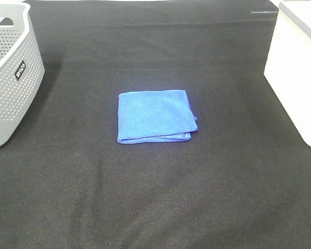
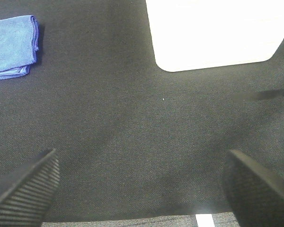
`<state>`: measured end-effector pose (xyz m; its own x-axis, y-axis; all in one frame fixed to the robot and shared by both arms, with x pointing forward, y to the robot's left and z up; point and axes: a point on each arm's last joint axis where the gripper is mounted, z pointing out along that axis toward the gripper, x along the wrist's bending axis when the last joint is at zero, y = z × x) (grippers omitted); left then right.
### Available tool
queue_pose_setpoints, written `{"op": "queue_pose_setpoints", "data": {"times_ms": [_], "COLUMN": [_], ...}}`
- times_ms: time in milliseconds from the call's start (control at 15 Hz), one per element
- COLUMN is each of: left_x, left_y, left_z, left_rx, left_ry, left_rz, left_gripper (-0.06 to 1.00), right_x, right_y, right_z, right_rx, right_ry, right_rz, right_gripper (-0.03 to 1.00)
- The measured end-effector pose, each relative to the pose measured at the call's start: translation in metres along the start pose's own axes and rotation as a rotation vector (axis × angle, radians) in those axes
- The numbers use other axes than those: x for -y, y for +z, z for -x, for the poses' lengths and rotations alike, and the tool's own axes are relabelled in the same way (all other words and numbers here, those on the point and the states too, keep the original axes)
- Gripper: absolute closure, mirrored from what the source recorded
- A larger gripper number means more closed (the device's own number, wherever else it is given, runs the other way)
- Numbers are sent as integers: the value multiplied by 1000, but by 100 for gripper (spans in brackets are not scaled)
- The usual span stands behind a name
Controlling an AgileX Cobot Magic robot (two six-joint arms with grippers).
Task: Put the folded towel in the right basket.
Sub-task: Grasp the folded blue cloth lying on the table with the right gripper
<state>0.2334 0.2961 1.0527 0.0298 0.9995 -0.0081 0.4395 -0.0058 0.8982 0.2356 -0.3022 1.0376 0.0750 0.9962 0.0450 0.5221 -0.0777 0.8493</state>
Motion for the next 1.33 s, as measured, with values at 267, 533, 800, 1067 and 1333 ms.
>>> {"op": "queue_pose_setpoints", "data": {"times_ms": [267,533,800,1067,1333], "left_x": [0,0,0,0,0], "left_y": [0,0,0,0,0], "left_z": [0,0,0,0,0], "left_rx": [0,0,0,0,0], "left_ry": [0,0,0,0,0], "left_rz": [0,0,0,0,0], "left_gripper": [-3,-3,-3,-3,-3], "right_x": [0,0,0,0,0], "right_y": [0,0,0,0,0], "right_z": [0,0,0,0,0], "right_rx": [0,0,0,0,3], "right_ry": [0,0,0,0,-1], "right_rz": [0,0,0,0,0], "right_gripper": [6,6,6,6,6]}}
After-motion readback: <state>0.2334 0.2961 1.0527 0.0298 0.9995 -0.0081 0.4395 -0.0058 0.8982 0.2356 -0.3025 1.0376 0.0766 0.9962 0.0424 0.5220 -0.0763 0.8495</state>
